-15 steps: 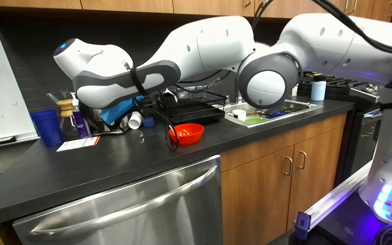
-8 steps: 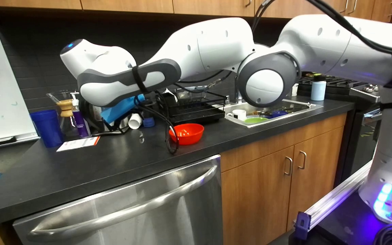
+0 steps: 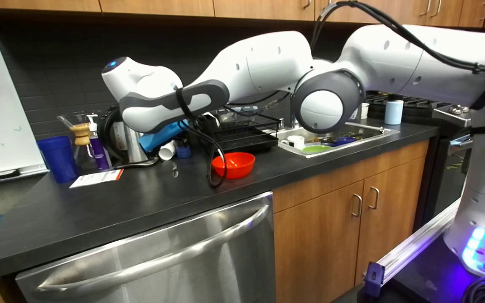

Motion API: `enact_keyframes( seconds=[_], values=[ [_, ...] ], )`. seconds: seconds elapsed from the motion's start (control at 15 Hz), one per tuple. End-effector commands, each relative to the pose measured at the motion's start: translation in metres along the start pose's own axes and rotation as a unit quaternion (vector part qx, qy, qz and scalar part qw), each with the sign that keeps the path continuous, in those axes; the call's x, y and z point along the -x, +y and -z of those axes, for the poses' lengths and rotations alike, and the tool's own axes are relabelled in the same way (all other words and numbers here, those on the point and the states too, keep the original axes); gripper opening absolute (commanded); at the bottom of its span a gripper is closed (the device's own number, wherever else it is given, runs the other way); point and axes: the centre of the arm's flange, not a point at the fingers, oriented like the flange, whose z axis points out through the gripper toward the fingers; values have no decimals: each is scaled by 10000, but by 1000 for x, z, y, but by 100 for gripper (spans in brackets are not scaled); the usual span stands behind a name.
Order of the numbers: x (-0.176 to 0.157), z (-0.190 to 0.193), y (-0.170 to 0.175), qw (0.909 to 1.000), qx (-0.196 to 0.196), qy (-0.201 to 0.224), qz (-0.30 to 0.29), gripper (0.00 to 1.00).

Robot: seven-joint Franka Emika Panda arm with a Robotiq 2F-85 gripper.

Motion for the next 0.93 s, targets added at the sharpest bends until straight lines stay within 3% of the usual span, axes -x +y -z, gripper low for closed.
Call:
enact_keyframes(
  seconds=[0.0,0.87],
  values=[
    [-17,-18,-15,9994,-251,-22,-231,100],
    [-17,-42,-17,9971,-468,-247,-543,100]
  ],
)
